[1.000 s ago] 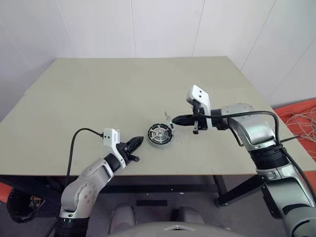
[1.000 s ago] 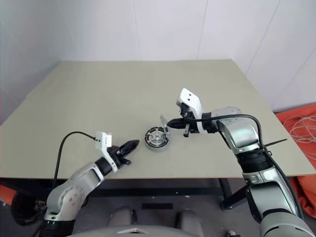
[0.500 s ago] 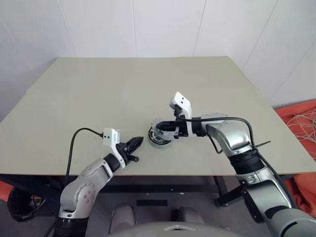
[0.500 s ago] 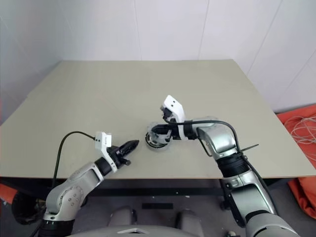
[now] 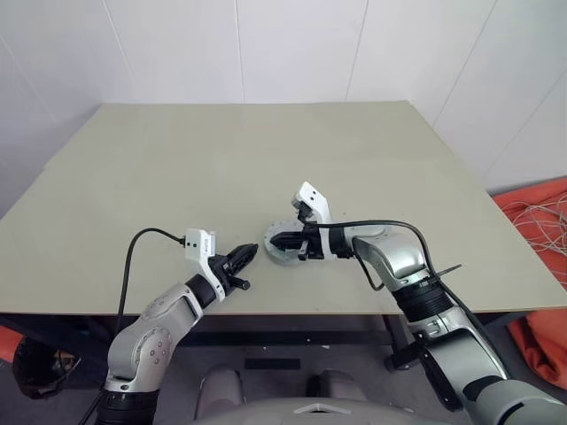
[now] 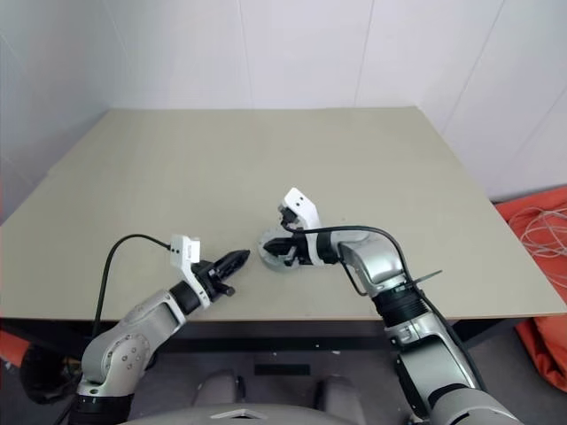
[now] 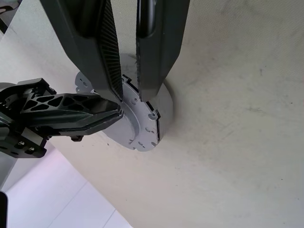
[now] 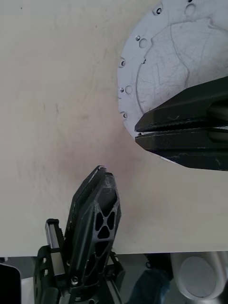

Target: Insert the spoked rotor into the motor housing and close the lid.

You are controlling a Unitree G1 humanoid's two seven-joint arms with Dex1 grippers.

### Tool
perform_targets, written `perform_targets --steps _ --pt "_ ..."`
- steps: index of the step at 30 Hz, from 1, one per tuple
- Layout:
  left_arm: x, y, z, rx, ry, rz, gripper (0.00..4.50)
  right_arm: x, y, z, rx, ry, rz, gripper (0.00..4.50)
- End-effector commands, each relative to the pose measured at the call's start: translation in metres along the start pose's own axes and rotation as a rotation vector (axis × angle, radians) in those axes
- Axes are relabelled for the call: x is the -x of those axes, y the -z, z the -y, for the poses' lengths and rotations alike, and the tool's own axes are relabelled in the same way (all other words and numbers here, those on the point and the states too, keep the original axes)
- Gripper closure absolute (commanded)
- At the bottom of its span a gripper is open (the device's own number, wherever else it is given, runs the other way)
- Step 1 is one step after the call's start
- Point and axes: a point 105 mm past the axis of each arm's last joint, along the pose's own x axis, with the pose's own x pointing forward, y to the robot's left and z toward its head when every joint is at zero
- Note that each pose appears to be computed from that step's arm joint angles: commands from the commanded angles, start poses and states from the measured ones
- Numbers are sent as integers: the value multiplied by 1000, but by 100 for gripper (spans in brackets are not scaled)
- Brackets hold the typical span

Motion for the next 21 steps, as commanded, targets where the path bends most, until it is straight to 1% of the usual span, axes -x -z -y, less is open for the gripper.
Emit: perform_targets --steps 1,3,4,5,8,12,16,18,19,21 --pt "-1 -13 9 -25 34 41 393 16 -34 -8 86 -23 106 443" --pt "-1 -13 8 -24 32 42 393 26 -60 -11 126 -9 236 443" --pt "-1 -13 8 -24 31 43 393 31 -65 -12 158 -3 253 443" --pt "-1 -13 8 -23 30 44 393 34 -66 -12 185 3 256 443" --pt "-1 -14 7 -21 30 46 393 36 -58 3 218 96 238 388" --pt "-2 -14 8 -21 36 43 393 31 -36 24 241 199 181 248" --pt "-2 -14 8 -22 39 44 393 27 -20 33 214 216 155 110" --pt "-1 -14 8 -22 40 45 393 25 -15 34 201 212 151 46" --pt "0 -14 9 -22 40 46 393 24 -15 32 195 206 151 7" --pt "1 -14 9 -22 40 48 393 24 -16 30 189 197 160 3"
